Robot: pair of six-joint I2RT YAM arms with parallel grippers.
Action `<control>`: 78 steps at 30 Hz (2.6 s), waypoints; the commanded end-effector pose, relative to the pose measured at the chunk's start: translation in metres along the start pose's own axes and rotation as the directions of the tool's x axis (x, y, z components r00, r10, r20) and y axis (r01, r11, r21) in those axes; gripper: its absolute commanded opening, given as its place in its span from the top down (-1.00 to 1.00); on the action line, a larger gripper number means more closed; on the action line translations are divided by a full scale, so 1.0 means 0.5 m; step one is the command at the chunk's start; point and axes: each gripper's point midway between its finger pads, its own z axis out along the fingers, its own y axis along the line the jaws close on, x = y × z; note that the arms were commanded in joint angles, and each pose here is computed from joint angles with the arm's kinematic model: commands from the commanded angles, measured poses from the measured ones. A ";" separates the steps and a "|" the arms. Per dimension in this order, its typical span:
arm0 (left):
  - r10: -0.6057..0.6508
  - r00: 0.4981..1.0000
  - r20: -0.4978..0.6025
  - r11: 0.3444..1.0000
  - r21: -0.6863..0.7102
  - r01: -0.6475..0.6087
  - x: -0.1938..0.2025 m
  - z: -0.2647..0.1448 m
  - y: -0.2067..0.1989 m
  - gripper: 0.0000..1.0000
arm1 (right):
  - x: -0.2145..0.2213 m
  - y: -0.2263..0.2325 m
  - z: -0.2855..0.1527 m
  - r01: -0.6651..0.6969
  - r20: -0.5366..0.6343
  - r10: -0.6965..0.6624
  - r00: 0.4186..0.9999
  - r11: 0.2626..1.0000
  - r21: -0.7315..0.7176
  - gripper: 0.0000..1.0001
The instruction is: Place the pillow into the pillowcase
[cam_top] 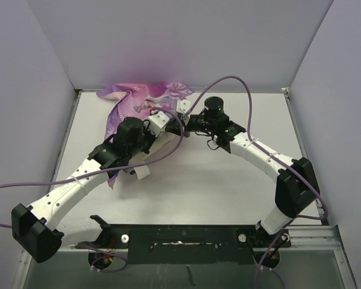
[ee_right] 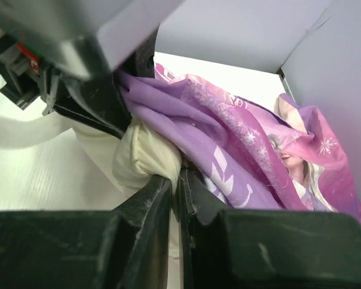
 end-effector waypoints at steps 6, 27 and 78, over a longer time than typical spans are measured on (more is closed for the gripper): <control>-0.189 0.927 0.323 0.976 0.163 0.143 -0.196 -0.081 0.023 1.00 | -0.256 -0.020 -0.157 0.187 0.283 -0.177 0.942 0.982 -0.009 -0.10; -0.308 0.751 0.584 0.916 0.396 0.068 -0.423 -0.352 0.013 1.00 | 0.005 -0.157 -0.322 0.249 -0.120 -0.224 0.967 0.931 0.268 -0.96; -0.984 0.116 0.134 0.103 -0.104 0.989 0.085 0.096 0.013 0.74 | 0.055 -0.345 -0.456 0.173 -0.502 0.121 0.856 0.849 0.499 0.10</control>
